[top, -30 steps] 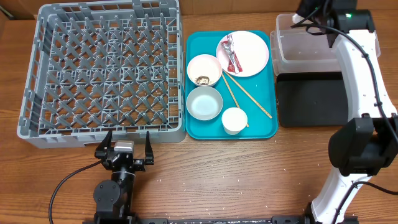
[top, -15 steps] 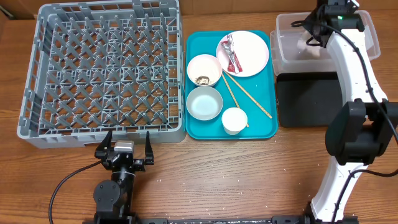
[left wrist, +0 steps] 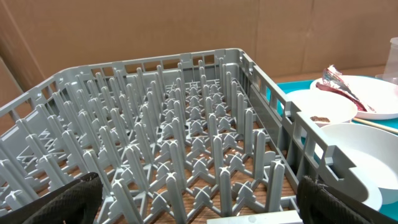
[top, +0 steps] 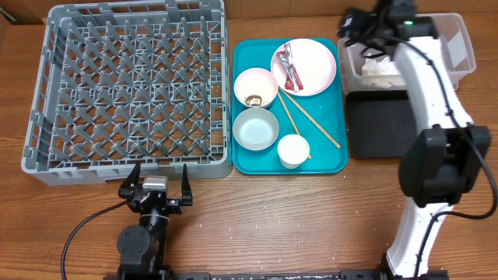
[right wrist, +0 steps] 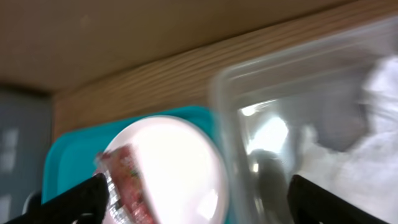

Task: Sort waste into correct bins and load items into the dishwasher
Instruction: 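Grasp the red snack wrapper with the right gripper and drop it in the bin, then grasp the rim of the white rice bowl with the right gripper, then carry the rice bowl right over the black tray, then tilt the rice bowl with the right gripper to dump scraps onto the black tray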

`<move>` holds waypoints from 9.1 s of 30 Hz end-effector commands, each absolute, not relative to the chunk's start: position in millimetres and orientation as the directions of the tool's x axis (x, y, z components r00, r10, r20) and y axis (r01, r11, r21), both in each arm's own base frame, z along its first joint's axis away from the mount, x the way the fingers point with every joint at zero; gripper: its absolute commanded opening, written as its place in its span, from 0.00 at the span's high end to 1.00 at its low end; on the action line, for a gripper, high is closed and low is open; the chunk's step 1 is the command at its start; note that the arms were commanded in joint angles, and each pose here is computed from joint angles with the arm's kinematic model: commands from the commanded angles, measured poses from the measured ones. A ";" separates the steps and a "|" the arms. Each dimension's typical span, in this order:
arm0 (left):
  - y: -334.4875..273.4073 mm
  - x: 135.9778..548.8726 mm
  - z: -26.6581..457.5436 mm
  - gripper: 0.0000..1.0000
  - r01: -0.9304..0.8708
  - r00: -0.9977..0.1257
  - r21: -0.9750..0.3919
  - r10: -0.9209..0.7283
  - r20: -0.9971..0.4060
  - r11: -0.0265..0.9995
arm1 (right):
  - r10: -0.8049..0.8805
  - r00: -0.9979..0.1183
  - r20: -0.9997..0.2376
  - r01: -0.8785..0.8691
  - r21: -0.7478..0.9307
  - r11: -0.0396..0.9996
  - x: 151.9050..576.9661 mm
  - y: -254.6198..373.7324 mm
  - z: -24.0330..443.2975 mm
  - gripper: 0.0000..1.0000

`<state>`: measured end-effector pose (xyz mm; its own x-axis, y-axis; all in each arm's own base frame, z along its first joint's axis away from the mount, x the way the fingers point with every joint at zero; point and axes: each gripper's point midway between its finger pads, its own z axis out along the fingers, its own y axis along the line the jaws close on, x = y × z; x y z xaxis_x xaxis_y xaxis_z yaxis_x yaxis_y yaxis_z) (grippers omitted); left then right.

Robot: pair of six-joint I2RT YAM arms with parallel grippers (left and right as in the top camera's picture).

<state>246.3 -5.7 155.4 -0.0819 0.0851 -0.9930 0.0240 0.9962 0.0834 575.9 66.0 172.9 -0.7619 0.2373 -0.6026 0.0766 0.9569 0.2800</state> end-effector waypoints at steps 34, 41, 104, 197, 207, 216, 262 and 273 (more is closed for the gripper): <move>-2.1 246.2 156.1 0.00 0.008 -0.076 0.099 0.100 -0.992 0.995 | -0.152 -0.918 -0.367 -0.207 0.115 0.972 538.5 169.0 18.9 0.96; -2.0 246.2 156.1 0.00 0.008 -0.076 0.099 0.099 -0.992 0.995 | 0.002 -0.864 -0.504 -0.091 0.161 0.983 557.4 152.4 149.6 0.96; -2.1 246.2 156.1 0.00 0.008 -0.076 0.099 0.099 -0.992 0.995 | 0.146 -0.951 -0.272 0.057 0.311 0.949 458.4 257.5 56.3 0.43; -2.1 246.2 156.1 0.00 0.008 -0.076 0.099 0.099 -0.992 0.995 | 0.277 -0.924 -0.265 0.233 0.185 0.955 404.5 56.2 245.1 0.96; -2.0 246.2 156.1 0.00 0.008 -0.076 0.099 0.100 -0.992 0.995 | 0.266 -0.925 -0.272 0.219 0.191 0.957 389.1 47.6 196.2 0.96; -2.1 246.2 156.1 0.00 0.008 -0.076 0.099 0.100 -0.992 0.995 | 0.194 -0.928 -0.317 0.025 0.466 0.885 393.8 53.8 161.9 0.96; -2.0 246.2 156.1 0.00 0.008 -0.076 0.099 0.100 -0.992 0.995 | 0.698 -0.714 0.050 0.164 0.982 0.097 401.3 -50.7 170.5 0.96; -2.0 246.2 156.1 0.00 0.008 -0.076 0.099 0.100 -0.992 0.995 | 0.719 -0.665 0.202 0.274 0.962 -0.017 405.3 -54.0 172.4 0.96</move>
